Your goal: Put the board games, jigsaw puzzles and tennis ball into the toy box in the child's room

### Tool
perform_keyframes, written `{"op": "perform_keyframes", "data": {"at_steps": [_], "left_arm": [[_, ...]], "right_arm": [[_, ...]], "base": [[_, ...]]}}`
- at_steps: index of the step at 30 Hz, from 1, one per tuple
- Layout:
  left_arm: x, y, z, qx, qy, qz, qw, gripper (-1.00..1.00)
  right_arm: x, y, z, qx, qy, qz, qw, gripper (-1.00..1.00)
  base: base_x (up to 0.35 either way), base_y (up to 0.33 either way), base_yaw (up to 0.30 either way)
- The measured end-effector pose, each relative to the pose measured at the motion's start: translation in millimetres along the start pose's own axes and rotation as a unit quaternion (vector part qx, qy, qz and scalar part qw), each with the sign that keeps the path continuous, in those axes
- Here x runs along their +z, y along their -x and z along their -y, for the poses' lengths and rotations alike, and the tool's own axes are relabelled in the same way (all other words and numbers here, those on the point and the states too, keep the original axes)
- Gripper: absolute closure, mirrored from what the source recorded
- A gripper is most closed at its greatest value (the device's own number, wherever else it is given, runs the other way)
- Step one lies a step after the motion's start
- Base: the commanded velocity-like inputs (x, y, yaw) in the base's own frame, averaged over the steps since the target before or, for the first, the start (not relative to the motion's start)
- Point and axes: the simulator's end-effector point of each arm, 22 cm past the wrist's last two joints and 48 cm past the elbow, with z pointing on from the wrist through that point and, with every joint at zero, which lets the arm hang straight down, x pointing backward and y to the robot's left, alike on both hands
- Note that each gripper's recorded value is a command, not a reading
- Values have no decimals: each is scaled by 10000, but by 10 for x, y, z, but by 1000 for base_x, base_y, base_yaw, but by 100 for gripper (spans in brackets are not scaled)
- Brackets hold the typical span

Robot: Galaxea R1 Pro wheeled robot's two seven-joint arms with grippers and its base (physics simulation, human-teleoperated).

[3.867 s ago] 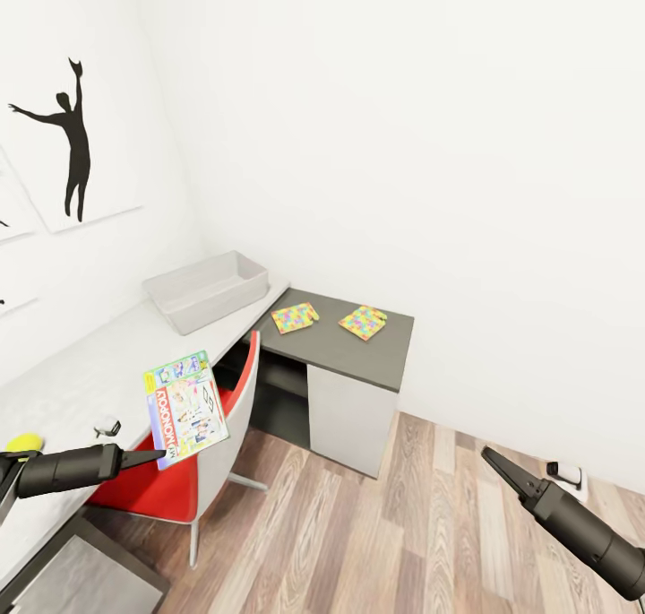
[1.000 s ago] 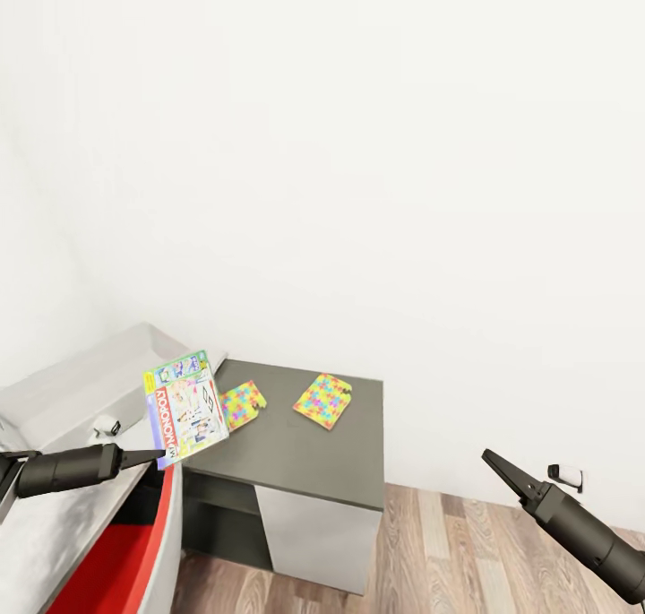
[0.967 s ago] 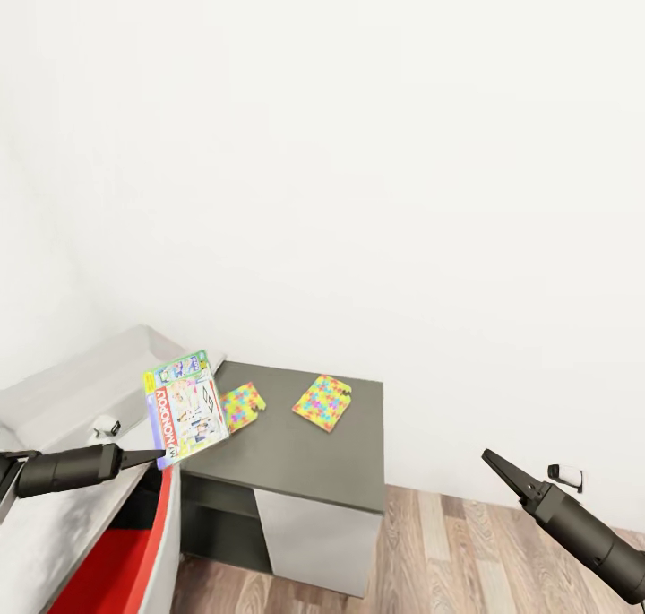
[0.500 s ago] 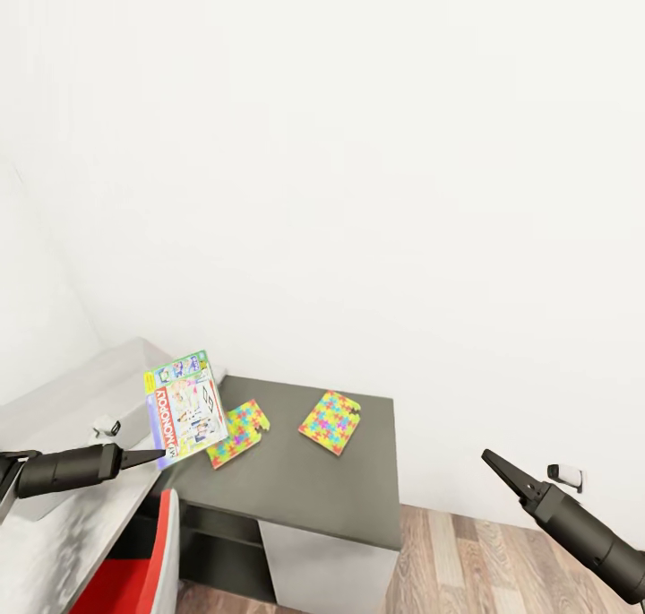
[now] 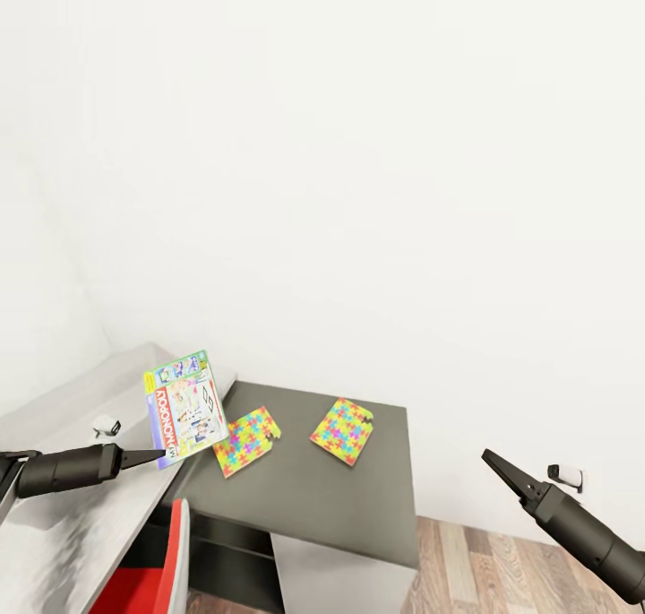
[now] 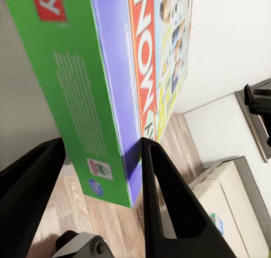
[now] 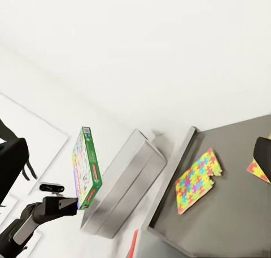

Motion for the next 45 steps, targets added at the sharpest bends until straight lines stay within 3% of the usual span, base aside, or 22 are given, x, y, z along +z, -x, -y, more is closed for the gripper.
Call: {"op": "perform_keyframes", "data": {"at_steps": [45], "left_arm": [[-46, 61, 107, 121, -25, 68, 9999, 100]], "right_arm": [[-13, 55, -106, -87, 91, 51, 9999, -100]], "base": [[39, 27, 14]]}}
